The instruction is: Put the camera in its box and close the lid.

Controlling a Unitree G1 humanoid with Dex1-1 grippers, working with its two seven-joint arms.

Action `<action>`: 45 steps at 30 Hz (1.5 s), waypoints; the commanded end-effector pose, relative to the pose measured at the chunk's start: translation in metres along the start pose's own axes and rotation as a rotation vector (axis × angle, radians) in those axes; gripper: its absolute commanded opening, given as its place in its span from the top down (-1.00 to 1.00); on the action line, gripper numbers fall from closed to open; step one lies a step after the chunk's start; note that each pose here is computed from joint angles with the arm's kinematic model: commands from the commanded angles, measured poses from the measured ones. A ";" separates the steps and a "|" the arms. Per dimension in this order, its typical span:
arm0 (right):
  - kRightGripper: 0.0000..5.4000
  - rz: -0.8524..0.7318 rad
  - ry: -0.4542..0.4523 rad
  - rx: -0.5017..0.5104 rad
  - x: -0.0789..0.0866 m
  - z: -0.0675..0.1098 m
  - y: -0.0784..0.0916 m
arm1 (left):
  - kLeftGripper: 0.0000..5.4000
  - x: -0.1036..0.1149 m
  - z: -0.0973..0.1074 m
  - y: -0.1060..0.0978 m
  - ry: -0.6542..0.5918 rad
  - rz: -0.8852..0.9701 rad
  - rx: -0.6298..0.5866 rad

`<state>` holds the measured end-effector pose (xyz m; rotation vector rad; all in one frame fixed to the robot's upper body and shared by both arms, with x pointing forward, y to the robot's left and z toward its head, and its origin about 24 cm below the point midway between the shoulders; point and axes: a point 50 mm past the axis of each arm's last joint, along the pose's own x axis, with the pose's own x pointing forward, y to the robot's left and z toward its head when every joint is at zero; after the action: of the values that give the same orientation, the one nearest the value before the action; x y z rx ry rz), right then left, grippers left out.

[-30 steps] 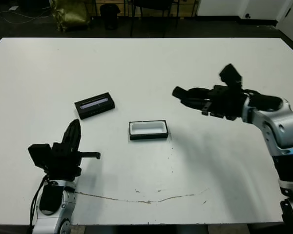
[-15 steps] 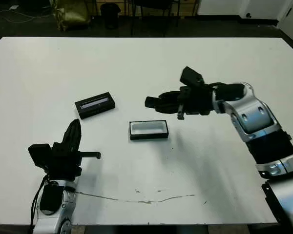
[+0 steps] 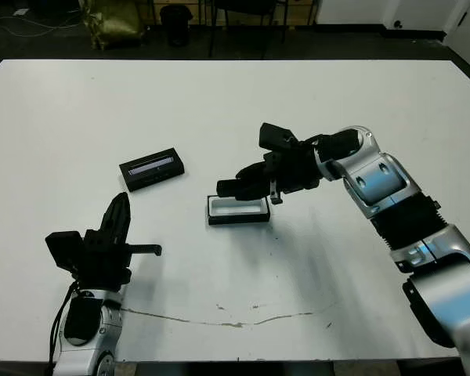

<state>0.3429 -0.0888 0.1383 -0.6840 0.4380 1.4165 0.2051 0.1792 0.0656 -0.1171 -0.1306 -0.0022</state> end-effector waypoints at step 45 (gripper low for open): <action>0.73 0.028 0.072 -0.124 0.011 0.011 -0.012 | 1.00 -0.004 -0.008 0.001 0.021 0.001 -0.002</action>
<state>0.3508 -0.0686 0.1365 -0.8298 0.4302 1.4811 0.2048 0.1777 0.0630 -0.1281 -0.1449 -0.0130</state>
